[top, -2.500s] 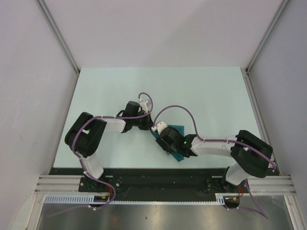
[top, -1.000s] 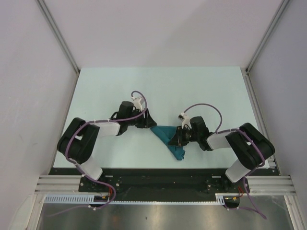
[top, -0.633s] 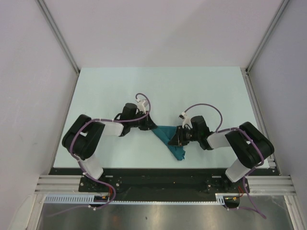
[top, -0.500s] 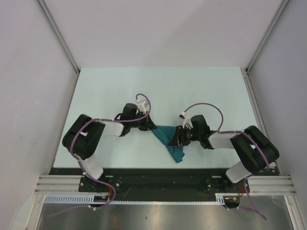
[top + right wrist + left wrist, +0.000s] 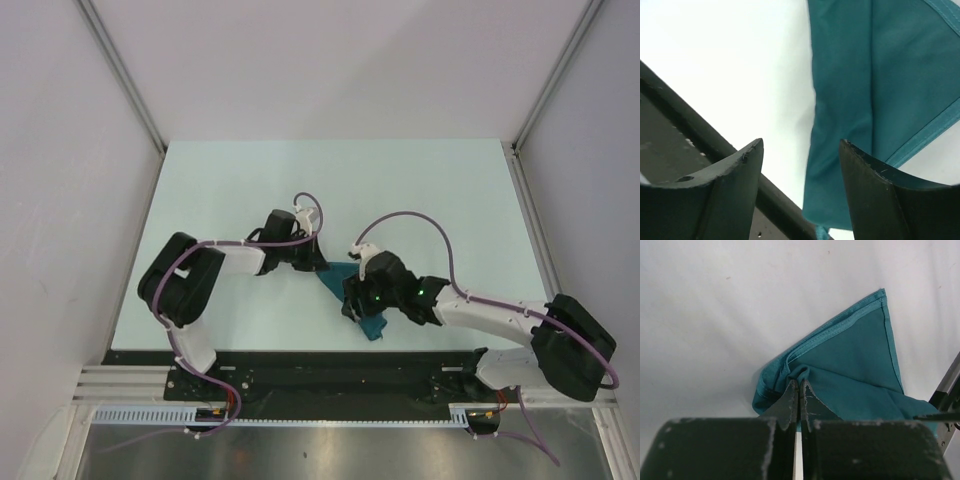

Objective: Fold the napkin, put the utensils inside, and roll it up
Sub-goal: Roll the napkin at the center of the board.

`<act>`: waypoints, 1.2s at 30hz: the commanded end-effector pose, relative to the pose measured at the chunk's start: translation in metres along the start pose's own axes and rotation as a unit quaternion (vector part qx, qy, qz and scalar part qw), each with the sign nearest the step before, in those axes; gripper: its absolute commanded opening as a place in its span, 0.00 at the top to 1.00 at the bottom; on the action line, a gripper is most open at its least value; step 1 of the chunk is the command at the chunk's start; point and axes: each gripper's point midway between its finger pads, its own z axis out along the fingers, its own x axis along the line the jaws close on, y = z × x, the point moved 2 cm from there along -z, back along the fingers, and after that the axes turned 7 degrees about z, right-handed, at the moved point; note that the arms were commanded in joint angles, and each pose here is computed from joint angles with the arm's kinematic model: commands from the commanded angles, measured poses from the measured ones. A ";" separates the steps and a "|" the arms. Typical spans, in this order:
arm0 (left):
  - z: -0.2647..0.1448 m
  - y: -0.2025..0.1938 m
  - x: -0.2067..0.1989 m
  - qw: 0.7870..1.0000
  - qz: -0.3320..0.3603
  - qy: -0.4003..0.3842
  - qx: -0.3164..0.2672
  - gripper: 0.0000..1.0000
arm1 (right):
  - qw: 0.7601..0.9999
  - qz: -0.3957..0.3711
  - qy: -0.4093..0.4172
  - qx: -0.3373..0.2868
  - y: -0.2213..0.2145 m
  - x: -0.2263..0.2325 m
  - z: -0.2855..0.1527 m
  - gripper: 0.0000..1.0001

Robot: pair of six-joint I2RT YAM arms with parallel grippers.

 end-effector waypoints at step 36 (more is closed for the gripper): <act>-0.034 0.041 0.010 0.997 0.010 0.036 -0.074 0.30 | 0.979 0.166 0.075 0.093 -0.064 -0.045 0.014 0.80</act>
